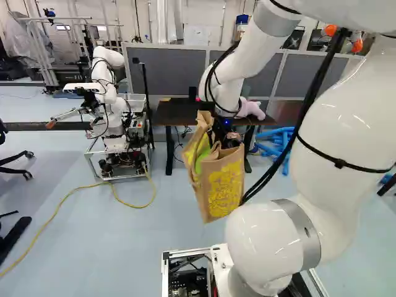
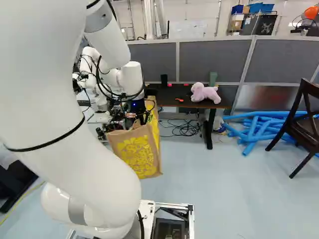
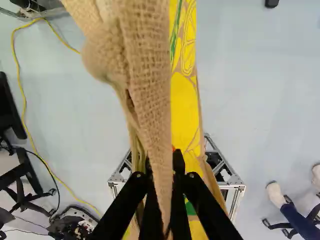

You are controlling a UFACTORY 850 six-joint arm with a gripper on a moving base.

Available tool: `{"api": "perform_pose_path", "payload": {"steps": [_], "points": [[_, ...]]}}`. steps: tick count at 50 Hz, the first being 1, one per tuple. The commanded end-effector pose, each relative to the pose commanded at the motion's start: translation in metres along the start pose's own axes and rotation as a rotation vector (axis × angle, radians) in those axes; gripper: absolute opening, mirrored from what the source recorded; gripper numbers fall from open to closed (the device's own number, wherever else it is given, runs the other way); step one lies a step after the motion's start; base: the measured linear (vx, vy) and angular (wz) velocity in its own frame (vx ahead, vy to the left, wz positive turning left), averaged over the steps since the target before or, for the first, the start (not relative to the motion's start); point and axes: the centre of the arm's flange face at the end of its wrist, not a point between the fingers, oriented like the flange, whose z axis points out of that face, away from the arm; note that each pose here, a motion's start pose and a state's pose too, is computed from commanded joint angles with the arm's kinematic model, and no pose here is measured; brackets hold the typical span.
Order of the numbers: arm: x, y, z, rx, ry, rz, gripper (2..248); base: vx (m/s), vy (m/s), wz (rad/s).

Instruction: Pick up the bag on the ground and place it on the table

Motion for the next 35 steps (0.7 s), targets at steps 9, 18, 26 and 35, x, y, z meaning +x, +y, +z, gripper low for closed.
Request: {"api": "perform_pose_path", "payload": {"steps": [9, 18, 26, 35], "points": [[-0.001, 0.000, -0.014, 0.001, 0.030, -0.002, 21, 0.000, 0.000, 0.000], [-0.004, -0.001, -0.027, 0.002, 0.043, -0.004, 21, 0.000, 0.000, 0.000], [-0.009, -0.001, -0.039, 0.003, 0.036, -0.005, 21, 0.000, 0.000, 0.000], [-0.015, -0.001, -0.052, 0.005, 0.021, -0.006, 21, 0.000, 0.000, 0.000]]}}
